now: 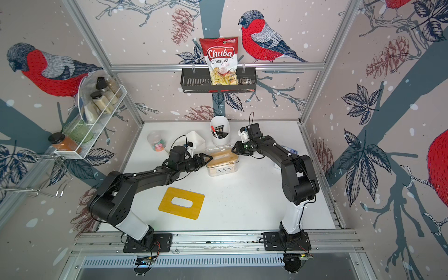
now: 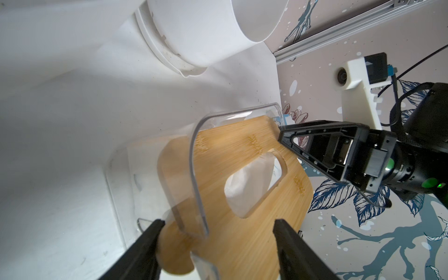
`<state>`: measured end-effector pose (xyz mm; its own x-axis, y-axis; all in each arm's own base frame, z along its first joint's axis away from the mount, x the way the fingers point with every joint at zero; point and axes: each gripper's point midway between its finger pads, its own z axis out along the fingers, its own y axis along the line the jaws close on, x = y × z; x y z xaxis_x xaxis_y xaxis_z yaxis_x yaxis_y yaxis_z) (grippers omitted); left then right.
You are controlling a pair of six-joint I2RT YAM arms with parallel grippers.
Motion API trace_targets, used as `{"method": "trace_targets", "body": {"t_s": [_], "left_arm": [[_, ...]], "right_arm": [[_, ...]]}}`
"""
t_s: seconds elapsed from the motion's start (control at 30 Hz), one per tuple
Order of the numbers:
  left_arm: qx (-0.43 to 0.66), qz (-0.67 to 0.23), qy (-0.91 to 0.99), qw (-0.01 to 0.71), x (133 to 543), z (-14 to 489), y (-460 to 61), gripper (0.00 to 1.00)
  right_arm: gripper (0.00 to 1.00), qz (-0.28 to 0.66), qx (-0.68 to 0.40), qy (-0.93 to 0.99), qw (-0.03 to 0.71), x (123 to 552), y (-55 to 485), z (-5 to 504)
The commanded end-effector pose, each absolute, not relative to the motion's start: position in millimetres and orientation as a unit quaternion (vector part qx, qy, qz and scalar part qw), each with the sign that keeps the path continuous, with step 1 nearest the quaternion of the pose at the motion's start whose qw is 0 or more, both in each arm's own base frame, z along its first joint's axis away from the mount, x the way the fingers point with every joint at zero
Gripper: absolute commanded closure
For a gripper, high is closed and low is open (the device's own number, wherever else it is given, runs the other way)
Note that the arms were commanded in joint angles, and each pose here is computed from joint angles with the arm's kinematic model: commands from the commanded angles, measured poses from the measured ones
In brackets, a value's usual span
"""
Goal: Put the tissue paper into the tissue box
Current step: Close the box lid on the tissue box.
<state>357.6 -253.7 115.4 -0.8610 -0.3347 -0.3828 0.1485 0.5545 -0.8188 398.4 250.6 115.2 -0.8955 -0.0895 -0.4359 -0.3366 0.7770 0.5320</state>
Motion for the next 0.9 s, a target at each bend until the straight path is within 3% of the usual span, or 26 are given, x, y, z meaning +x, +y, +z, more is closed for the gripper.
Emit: {"method": "trace_targets", "body": {"t_s": [0.0, 0.27, 0.43, 0.87], "left_arm": [[-0.035, -0.482, 0.834, 0.266, 357, 126, -259, 0.27], [-0.036, -0.478, 0.837, 0.266, 357, 122, -258, 0.27], [-0.037, -0.474, 0.838, 0.266, 356, 121, -257, 0.27], [-0.033, -0.475, 0.839, 0.263, 355, 120, -258, 0.27]], "right_arm": [[0.64, 0.33, -0.113, 0.92, 0.177, 388, 252, 116], [0.45, 0.348, -0.103, 0.913, 0.184, 391, 239, 124], [0.39, 0.389, -0.095, 0.899, 0.175, 383, 239, 134], [0.44, 0.388, -0.079, 0.907, 0.146, 358, 241, 129]]}}
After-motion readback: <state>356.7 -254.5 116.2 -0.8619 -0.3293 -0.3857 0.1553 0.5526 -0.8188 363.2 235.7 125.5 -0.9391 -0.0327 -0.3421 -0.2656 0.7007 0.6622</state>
